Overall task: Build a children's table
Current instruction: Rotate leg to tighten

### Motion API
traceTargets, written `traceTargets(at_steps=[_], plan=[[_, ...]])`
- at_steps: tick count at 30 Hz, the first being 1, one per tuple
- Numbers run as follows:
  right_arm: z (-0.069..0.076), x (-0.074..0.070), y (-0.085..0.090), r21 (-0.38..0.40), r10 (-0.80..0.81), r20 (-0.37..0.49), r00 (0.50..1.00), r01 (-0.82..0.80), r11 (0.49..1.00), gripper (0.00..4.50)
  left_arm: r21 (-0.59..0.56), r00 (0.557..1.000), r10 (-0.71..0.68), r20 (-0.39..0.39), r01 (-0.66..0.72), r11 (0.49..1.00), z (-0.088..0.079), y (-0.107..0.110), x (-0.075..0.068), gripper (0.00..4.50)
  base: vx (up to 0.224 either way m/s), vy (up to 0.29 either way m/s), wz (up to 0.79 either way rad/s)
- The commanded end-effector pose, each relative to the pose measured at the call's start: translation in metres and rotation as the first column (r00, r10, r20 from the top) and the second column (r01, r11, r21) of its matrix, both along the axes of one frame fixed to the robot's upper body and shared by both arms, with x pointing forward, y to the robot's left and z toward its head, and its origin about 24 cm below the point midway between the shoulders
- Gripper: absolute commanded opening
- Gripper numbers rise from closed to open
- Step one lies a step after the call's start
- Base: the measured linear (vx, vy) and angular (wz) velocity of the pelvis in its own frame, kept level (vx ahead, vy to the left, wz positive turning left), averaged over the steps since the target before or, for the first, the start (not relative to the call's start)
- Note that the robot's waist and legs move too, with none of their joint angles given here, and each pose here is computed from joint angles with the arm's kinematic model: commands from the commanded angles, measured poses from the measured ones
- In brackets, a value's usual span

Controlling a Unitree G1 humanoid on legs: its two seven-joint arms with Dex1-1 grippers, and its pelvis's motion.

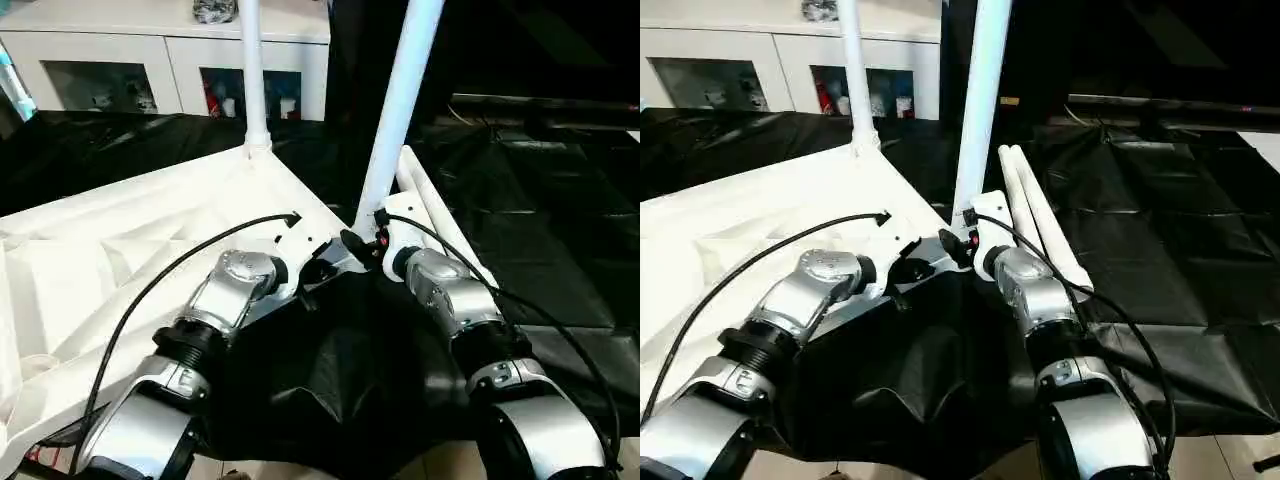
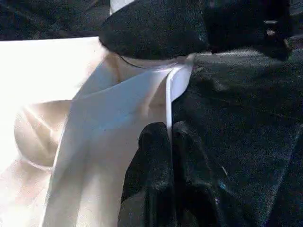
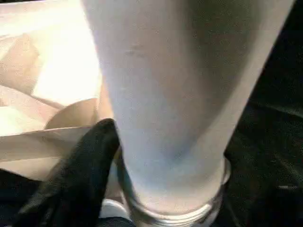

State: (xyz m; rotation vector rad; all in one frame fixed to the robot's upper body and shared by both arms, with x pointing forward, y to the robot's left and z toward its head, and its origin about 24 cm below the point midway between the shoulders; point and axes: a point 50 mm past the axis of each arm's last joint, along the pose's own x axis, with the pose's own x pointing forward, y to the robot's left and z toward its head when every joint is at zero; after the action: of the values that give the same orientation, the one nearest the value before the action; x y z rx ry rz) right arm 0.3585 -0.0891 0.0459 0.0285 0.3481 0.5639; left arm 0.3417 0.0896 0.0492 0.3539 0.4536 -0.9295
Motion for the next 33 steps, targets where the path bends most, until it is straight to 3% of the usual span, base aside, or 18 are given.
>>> traceTargets(at_steps=[1, 10, 16, 21, 24, 33], plan=[[-0.007, -0.011, 0.018, 0.013, 0.184, -0.021, 0.983, -0.184, 0.983, 3.6, -0.041, 0.991, -0.119, 0.065, 0.122, 0.992, 0.01, -0.01, -0.004, 0.0, 0.0, 0.0, 0.0], [0.004, -0.023, -0.009, -0.067, 0.418, 0.039, 0.908, -0.415, 0.907, 3.6, -0.05, 0.959, -0.281, 0.033, 0.282, 0.958, 0.008, 0.006, -0.02, 0.0, 0.0, 0.0, 0.0], [0.011, -0.038, -0.031, -0.091, 0.579, 0.023, 0.815, -0.575, 0.813, 3.6, -0.061, 0.916, -0.401, -0.018, 0.399, 0.915, 0.007, 0.025, -0.034, 0.0, 0.0, 0.0, 0.0], [0.014, -0.045, -0.034, -0.098, 0.631, 0.009, 0.776, -0.627, 0.773, 3.6, -0.064, 0.898, -0.439, -0.044, 0.436, 0.898, 0.008, 0.032, -0.038, 0.0, 0.0, 0.0, 0.0], [0.013, -0.05, -0.033, -0.101, 0.662, -0.007, 0.749, -0.659, 0.745, 3.34, -0.061, 0.887, -0.457, -0.06, 0.454, 0.889, 0.008, 0.037, -0.041, 0.0, 0.0, 0.0, 0.0], [0.009, -0.055, -0.029, -0.078, 0.679, -0.03, 0.733, -0.679, 0.73, 2.79, -0.061, 0.888, -0.456, -0.059, 0.453, 0.89, 0.008, 0.037, -0.04, 0.0, 0.0, 0.0, 0.0]])
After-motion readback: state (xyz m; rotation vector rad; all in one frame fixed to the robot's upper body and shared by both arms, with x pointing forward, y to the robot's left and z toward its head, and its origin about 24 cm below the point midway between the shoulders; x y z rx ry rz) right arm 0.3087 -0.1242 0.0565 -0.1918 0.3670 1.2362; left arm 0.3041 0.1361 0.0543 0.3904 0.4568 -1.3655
